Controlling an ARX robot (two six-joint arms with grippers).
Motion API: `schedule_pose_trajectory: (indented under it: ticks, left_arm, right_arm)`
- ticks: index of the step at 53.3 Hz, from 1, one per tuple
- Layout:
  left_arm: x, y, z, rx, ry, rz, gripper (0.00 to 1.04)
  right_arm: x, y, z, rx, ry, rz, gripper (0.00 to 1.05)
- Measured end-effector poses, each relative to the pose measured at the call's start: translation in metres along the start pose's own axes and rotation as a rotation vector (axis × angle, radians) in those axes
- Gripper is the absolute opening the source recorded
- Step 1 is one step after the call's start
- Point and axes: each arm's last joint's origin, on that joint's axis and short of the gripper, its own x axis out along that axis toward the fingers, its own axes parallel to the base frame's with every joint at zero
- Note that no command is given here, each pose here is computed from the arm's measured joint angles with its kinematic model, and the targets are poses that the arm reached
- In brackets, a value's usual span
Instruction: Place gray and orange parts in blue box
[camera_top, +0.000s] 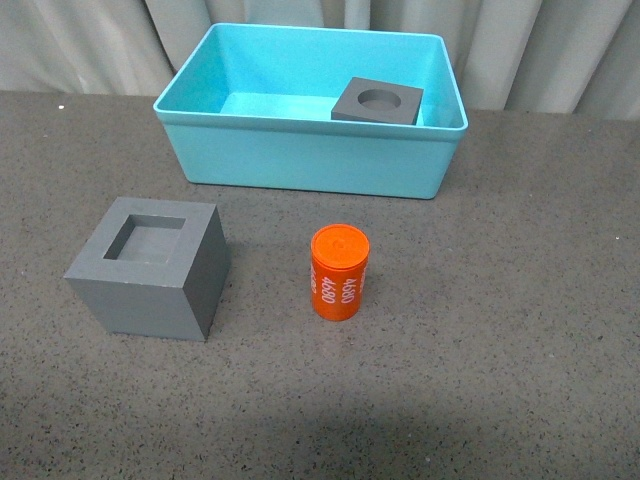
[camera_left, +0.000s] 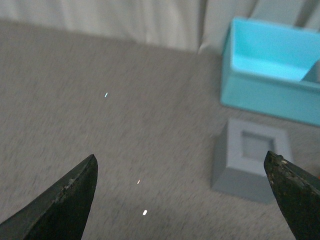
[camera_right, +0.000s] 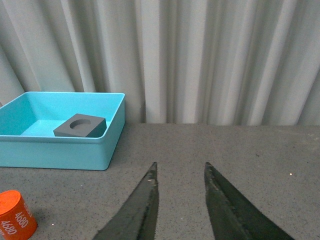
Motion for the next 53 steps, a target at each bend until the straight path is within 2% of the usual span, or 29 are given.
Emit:
schedule_pose_trajectory:
  ticks: [5, 13, 20, 34, 53]
  left_arm:
    - [0.018, -0.004, 0.012, -0.046, 0.073, 0.008, 0.98]
    - [0.063, -0.017, 0.037, -0.082, 0.152, -0.093, 0.98]
    - [0.105, -0.025, 0.039, -0.049, 0.265, -0.136, 0.98]
    - [0.160, -0.034, 0.031, 0.023, 0.443, -0.173, 0.98]
    - [0.186, -0.044, 0.020, 0.100, 0.524, -0.254, 0.98]
  right_arm:
    - [0.000, 0.000, 0.000, 0.000, 0.000, 0.001, 0.51]
    - [0.000, 0.000, 0.000, 0.000, 0.000, 0.000, 0.74]
    - [0.000, 0.000, 0.000, 0.000, 0.000, 0.001, 0.95]
    - [0.000, 0.000, 0.000, 0.000, 0.000, 0.001, 0.95]
    - [0.000, 0.000, 0.000, 0.000, 0.000, 0.001, 0.95]
